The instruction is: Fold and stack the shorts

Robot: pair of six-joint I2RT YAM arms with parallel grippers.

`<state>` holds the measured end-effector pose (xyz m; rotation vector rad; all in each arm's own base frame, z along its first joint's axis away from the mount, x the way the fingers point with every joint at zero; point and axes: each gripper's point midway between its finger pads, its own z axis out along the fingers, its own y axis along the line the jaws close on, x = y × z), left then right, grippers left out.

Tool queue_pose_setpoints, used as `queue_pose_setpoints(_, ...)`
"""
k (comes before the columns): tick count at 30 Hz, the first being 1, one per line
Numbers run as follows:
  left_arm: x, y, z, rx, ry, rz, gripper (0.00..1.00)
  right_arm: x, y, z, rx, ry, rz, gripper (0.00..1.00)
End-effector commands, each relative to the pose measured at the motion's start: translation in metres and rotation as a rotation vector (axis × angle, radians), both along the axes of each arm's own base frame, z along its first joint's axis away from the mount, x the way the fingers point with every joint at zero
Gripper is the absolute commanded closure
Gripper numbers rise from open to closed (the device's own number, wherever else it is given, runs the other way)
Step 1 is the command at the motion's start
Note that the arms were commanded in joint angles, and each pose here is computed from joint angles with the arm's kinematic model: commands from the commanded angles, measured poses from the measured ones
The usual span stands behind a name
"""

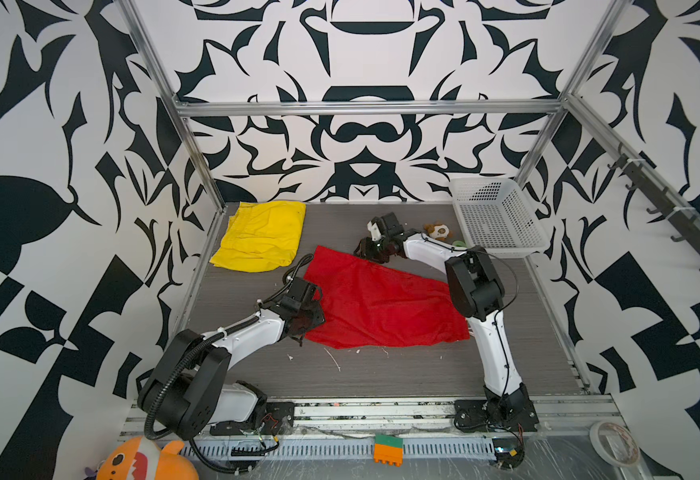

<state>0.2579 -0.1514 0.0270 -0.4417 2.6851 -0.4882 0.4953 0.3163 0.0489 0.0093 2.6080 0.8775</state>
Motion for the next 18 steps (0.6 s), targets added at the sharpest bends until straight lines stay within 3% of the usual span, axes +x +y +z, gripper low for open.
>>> queue_pose_setpoints(1, -0.024, 0.019, -0.011, 0.065, 0.091, 0.025, 0.50, 0.002, -0.010, 0.059, 0.017, -0.094, 0.039, 0.49)
queue_pose_setpoints(4, -0.011, 0.008, 0.018, 0.013, 0.016, 0.006, 0.48, -0.025, -0.025, 0.083, -0.005, -0.124, 0.070, 0.48)
queue_pose_setpoints(11, -0.002, -0.007, 0.071, -0.093, -0.082, -0.016, 0.48, -0.121, -0.078, 0.082, 0.001, -0.084, 0.030, 0.49)
queue_pose_setpoints(18, -0.010, -0.002, 0.040, -0.111, -0.040, 0.043, 0.48, -0.184, -0.142, 0.044, 0.062, 0.015, -0.132, 0.48)
